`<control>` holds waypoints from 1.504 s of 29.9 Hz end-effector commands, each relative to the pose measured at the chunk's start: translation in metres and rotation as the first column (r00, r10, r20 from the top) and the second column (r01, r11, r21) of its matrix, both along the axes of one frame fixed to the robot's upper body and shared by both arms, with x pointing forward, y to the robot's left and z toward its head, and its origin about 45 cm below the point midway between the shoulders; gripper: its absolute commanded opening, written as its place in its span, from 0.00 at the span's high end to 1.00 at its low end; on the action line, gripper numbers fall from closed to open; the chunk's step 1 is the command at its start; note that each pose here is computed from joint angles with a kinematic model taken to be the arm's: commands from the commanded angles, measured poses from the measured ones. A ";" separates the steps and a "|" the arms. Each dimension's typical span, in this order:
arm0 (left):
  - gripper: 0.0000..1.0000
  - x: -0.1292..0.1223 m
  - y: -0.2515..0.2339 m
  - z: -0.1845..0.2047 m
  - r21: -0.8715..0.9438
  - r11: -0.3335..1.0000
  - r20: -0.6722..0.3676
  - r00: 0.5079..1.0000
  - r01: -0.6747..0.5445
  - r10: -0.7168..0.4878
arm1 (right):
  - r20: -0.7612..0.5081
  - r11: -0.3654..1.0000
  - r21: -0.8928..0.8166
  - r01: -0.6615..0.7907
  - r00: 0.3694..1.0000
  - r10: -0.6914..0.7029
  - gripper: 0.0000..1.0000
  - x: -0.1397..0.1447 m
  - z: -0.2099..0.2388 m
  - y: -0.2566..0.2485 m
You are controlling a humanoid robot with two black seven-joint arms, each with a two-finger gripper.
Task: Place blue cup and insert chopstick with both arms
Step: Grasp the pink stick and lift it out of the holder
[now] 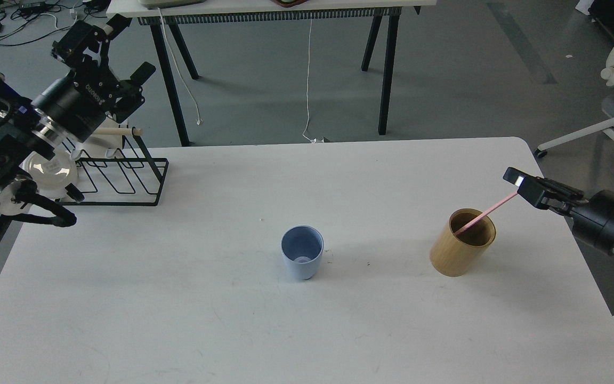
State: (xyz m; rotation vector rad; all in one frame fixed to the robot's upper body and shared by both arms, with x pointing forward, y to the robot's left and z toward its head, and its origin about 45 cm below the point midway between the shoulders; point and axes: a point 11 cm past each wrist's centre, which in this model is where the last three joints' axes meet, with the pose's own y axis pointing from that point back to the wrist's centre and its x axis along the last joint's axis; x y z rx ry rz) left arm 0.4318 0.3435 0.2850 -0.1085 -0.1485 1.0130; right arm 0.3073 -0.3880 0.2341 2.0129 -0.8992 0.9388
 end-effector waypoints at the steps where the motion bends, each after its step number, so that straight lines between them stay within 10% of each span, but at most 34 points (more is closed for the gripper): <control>1: 0.01 0.000 0.000 -0.001 0.000 1.000 -0.001 1.000 0.001 -0.001 | 0.008 1.000 -0.007 0.009 1.000 -0.009 0.99 0.000 0.005 -0.005; 45: 0.01 0.001 -0.008 -0.003 -0.014 1.000 -0.004 1.000 0.012 -0.012 | 0.112 0.999 -0.011 0.030 0.993 -0.028 0.99 -0.014 0.071 -0.019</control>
